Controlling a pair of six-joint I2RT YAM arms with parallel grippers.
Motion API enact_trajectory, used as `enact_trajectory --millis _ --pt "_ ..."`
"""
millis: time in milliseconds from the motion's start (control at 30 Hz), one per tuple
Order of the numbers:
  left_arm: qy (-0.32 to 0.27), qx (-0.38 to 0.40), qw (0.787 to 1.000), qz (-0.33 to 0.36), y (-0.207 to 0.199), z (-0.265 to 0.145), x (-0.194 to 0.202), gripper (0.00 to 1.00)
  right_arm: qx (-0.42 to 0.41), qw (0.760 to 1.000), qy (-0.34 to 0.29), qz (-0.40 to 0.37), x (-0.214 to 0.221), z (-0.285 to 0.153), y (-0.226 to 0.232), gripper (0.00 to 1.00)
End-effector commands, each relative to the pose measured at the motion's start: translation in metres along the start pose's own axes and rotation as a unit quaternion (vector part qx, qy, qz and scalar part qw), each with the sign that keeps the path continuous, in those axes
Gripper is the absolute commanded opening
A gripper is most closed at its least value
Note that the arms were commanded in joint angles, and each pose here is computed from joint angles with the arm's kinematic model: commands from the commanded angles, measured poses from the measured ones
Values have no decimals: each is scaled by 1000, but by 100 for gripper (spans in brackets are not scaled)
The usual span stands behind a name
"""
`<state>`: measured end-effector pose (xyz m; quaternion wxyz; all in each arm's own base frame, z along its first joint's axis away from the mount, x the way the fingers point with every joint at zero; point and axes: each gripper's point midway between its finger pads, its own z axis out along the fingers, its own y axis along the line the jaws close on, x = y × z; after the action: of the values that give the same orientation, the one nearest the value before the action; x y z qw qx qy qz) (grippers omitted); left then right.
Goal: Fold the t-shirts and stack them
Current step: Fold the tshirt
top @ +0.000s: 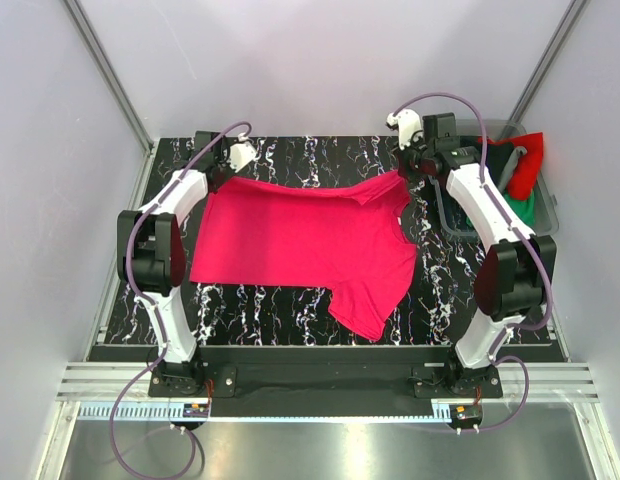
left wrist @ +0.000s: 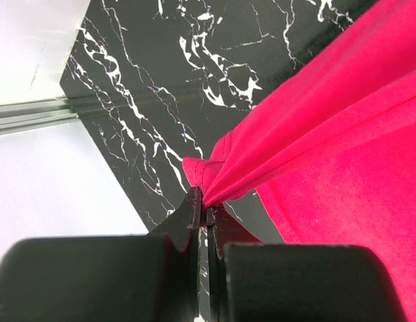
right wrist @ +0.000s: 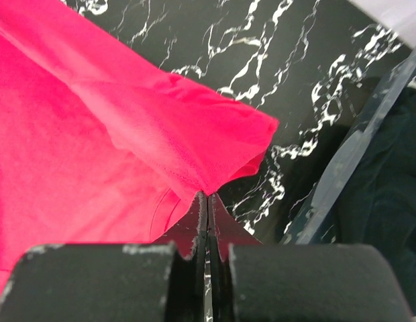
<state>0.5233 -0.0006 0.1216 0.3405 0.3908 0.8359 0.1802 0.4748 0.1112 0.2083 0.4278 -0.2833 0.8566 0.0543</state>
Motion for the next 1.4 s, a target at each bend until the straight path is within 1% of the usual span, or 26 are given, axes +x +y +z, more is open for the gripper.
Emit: enact_trajectory --millis 0,367,700,933,1100,1167,1233,1300,1333,1367 --pt "-5 2 1000 13 -2 0 1 0 9 1000 -18 1 -11 -25 4 0" --pt "17 10 1000 15 -10 11 18 0 -19 999 -9 29 0 -27 19 0" --pt "44 18 999 19 -17 4 48 0 -65 995 7 71 20 -34 48 0" --pt "59 39 997 22 -35 4 67 0 -86 992 27 83 36 -29 61 0" --pt "59 58 996 18 -47 3 71 0 -97 990 40 90 49 -24 67 0" --pt "63 74 995 17 -55 1 75 4 -102 989 50 91 58 -23 70 0" --pt "65 84 994 10 -59 -1 75 12 -107 988 53 92 62 -23 74 0" --pt "67 91 994 4 -60 -9 76 30 -112 987 57 97 65 -23 76 0" --pt "63 90 994 0 -58 -13 73 43 -118 986 57 99 66 -25 79 0" --pt "50 81 995 -6 -50 -22 67 48 -122 986 60 99 69 -25 81 0"
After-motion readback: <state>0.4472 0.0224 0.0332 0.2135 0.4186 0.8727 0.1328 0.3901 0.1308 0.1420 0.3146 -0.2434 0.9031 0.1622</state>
